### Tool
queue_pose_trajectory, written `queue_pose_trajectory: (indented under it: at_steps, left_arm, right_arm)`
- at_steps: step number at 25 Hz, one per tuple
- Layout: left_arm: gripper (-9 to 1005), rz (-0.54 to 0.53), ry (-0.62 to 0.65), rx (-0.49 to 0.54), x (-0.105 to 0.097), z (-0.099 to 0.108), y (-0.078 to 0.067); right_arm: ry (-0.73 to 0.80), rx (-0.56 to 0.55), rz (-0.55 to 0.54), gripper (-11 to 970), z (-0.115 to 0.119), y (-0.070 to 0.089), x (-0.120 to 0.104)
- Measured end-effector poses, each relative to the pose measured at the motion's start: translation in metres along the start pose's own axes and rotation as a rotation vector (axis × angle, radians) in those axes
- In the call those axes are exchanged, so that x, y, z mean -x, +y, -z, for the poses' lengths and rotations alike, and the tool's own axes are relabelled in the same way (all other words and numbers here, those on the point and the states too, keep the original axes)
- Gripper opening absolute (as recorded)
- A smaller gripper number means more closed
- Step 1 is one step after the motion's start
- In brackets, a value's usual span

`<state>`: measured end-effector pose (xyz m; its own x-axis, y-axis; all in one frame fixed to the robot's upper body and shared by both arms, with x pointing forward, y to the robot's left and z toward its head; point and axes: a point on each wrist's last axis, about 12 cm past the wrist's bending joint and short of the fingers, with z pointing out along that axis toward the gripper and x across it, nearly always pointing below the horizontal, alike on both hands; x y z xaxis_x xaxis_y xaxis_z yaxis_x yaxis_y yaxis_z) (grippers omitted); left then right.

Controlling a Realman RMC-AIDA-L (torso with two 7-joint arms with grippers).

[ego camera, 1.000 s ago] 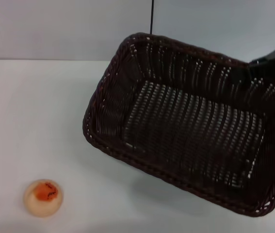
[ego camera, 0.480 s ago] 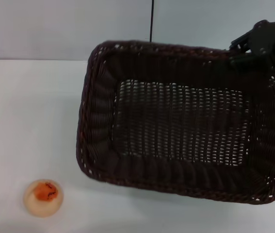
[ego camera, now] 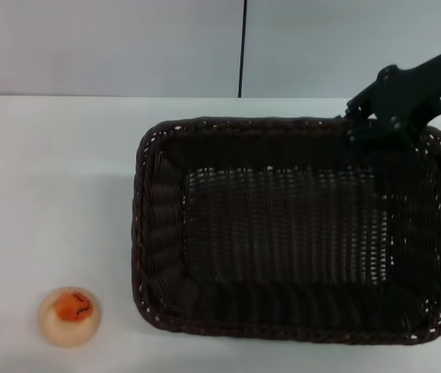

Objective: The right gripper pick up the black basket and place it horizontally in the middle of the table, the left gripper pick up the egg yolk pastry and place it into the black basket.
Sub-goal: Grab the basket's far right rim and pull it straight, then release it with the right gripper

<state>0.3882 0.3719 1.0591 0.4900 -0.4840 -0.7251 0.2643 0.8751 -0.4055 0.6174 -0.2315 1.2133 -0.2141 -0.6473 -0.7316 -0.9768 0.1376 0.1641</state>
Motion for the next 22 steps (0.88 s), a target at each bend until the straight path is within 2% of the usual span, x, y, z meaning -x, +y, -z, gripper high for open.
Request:
queue_pose_trajectory:
  at_steps: [10,18,22]
  left_arm:
    - [811,0.013,0.008,-0.003,-0.001,0.002,-0.002]
    - [811,0.036,0.023,-0.013,-0.003,0.003,-0.003]
    - [811,0.039,0.029,-0.016,-0.003,0.003,-0.004]
  right_arm:
    - [0.001,-0.009,0.023,193,-0.004,-0.002,-0.008]
    - [0.034,-0.021,0.022,192,-0.010,-0.007,-0.006]
    - [0.032,-0.047,0.031,261,-0.011,-0.011,-0.002]
